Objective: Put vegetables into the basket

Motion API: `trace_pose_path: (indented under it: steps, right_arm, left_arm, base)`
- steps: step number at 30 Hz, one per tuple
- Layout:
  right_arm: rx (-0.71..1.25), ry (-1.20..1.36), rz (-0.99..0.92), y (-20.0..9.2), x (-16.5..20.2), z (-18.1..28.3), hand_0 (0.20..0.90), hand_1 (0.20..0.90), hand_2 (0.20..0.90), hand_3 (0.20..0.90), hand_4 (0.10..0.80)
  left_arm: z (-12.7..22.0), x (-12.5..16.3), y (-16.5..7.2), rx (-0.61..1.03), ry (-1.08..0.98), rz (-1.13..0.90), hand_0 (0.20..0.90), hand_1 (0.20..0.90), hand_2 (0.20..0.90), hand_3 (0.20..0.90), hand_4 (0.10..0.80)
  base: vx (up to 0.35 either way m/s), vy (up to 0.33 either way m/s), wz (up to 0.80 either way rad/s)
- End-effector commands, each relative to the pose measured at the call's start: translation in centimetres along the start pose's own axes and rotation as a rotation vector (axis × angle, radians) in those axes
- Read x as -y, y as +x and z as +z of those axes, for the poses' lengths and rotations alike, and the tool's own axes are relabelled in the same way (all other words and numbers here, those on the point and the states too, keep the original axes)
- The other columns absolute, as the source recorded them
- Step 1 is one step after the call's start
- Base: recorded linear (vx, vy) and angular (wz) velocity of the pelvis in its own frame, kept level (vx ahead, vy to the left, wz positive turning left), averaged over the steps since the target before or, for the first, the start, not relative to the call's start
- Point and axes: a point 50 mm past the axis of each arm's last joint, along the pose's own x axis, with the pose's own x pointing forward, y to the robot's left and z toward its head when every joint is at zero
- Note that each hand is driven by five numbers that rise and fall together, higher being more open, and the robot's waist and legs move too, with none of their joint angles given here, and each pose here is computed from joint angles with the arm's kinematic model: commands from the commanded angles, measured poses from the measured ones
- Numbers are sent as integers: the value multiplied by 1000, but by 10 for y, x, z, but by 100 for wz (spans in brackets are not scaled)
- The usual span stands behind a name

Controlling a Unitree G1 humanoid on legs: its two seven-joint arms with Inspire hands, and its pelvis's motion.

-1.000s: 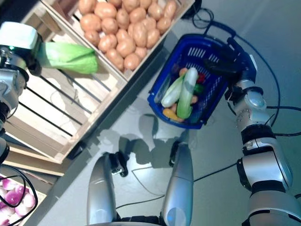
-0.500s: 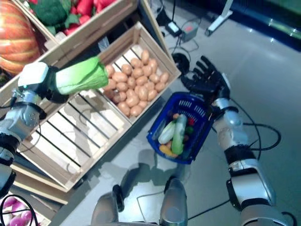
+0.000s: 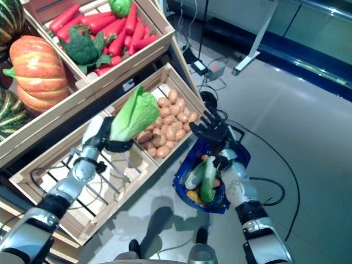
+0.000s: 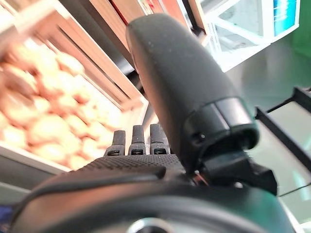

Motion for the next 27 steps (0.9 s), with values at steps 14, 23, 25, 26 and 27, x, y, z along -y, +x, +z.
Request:
trace_pose_path:
  steps: [14,23,25,26,27]
  right_arm:
    - [-89,351,475,-8,-69,-34,900,900,900,900,800]
    - [-38,392,537,-5,-89,-25,900,900,900,900,800]
    - [-22,395,543,-4,-92,-22,900,900,900,900,800]
    - [0,400,549,-2,-96,-17,900,900,900,900,800]
    - [16,400,552,-1,-98,-14,900,900,900,900,800]
  left_arm:
    - [48,6,6,163,-224,45,300,300,300,300,400]
    - [50,13,4,178,-163,-13,300,300,300,300,400]
    - [50,14,4,181,-158,-21,300,300,300,300,400]
    - [51,16,4,184,-156,-32,300,300,300,300,400]
    - [52,18,4,187,-152,-39,300,300,300,300,400]
  base:
    - [46,-25,1]
    - [19,-10,4]
    - [0,0,0]
    - [20,-8,4]
    - [20,-7,3]
